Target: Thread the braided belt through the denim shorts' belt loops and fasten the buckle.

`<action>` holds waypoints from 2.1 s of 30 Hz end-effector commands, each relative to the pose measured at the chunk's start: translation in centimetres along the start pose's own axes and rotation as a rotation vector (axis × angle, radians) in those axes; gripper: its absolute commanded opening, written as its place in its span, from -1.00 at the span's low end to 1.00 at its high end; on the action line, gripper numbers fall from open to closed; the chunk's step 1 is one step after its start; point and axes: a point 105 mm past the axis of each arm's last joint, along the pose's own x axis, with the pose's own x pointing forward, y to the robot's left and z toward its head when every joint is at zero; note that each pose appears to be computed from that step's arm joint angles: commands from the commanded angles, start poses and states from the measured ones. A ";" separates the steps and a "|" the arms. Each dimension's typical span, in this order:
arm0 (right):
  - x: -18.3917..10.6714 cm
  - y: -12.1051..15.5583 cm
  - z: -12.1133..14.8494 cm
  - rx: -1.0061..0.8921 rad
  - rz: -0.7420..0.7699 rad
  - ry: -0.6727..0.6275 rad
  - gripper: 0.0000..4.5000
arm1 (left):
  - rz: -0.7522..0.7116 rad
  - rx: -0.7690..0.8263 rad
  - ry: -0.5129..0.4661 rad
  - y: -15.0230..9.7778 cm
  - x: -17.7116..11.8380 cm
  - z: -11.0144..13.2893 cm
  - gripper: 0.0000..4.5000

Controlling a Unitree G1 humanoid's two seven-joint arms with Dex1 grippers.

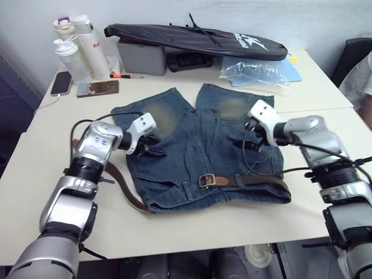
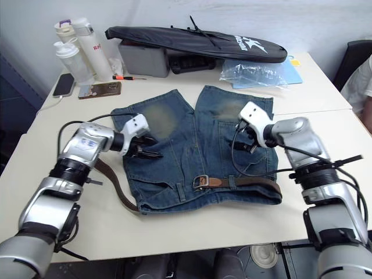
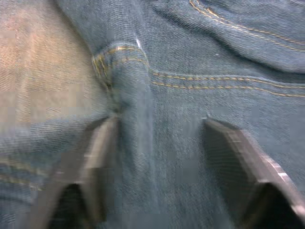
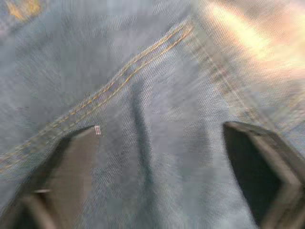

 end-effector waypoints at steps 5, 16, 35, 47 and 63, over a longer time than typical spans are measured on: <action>-4.1 2.9 5.4 -0.030 0.140 -0.199 1.00 | 0.006 -0.075 -0.169 -1.4 -6.2 2.4 0.99; -7.2 13.1 5.5 -0.172 0.685 -0.212 1.00 | 0.328 -0.413 -0.243 -1.4 -13.9 -1.8 0.99; -4.7 13.5 6.4 -0.324 0.756 -0.237 1.00 | 0.999 -0.977 -0.356 -0.9 -16.0 -7.6 0.99; -5.3 12.4 7.5 -0.354 0.636 -0.339 1.00 | 1.086 -1.342 -0.276 1.9 -10.5 -6.6 0.99; -4.4 10.0 8.0 -0.339 0.401 -0.343 1.00 | 1.306 -1.466 -0.037 1.3 -10.4 -12.8 -0.78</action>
